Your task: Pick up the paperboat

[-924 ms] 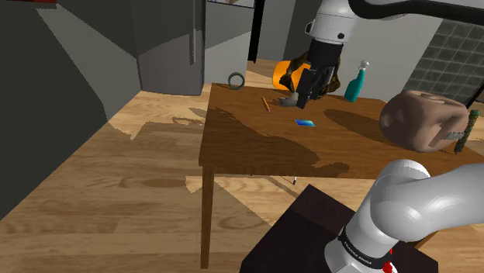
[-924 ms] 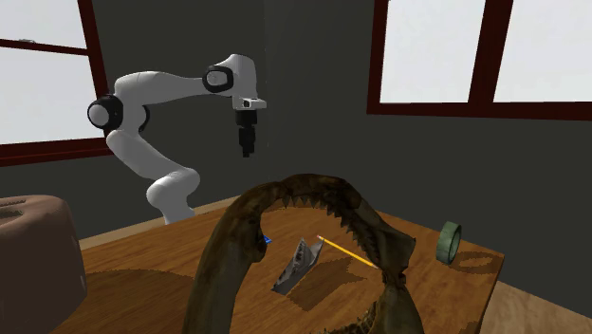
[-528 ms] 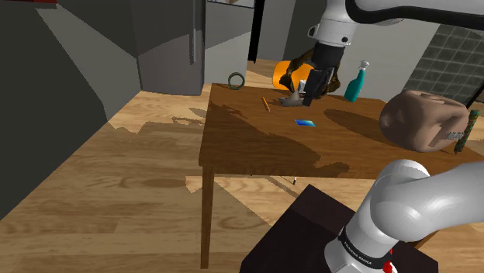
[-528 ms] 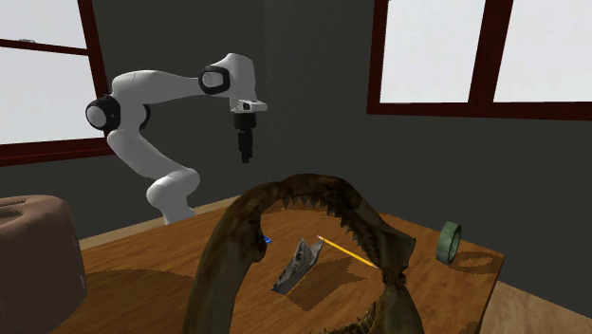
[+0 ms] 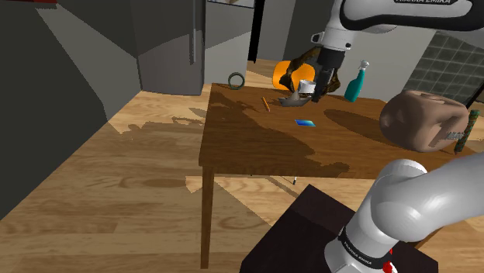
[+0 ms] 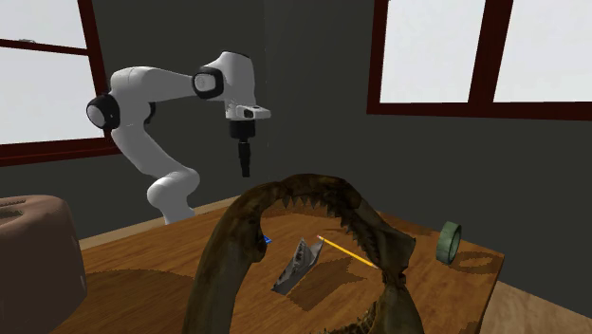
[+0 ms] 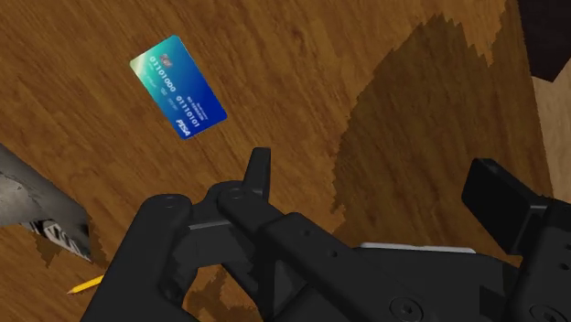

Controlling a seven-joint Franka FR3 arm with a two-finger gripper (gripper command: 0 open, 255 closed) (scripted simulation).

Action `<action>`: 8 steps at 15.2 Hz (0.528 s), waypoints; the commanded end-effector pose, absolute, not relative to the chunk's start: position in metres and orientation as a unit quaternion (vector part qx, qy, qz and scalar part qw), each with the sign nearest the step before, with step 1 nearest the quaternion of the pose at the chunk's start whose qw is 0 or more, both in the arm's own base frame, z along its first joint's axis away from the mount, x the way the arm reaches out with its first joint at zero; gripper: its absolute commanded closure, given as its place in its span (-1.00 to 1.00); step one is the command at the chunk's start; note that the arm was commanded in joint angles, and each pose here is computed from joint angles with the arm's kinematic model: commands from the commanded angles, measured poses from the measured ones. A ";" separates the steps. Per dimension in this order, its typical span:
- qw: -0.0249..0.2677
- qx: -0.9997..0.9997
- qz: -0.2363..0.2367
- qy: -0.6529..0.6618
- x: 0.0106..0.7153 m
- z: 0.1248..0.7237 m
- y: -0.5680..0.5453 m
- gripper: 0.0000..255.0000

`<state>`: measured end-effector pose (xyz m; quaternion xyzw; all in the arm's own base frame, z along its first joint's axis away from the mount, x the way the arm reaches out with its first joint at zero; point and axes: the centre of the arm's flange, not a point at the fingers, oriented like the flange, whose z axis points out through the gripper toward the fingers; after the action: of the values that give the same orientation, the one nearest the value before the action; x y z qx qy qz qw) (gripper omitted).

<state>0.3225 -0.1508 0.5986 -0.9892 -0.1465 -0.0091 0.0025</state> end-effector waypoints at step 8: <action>0.018 -0.970 -0.004 -0.242 0.370 0.572 -0.264 -1.00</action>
<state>0.3605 -0.2538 0.5772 -0.9730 -0.2299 -0.0047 0.0170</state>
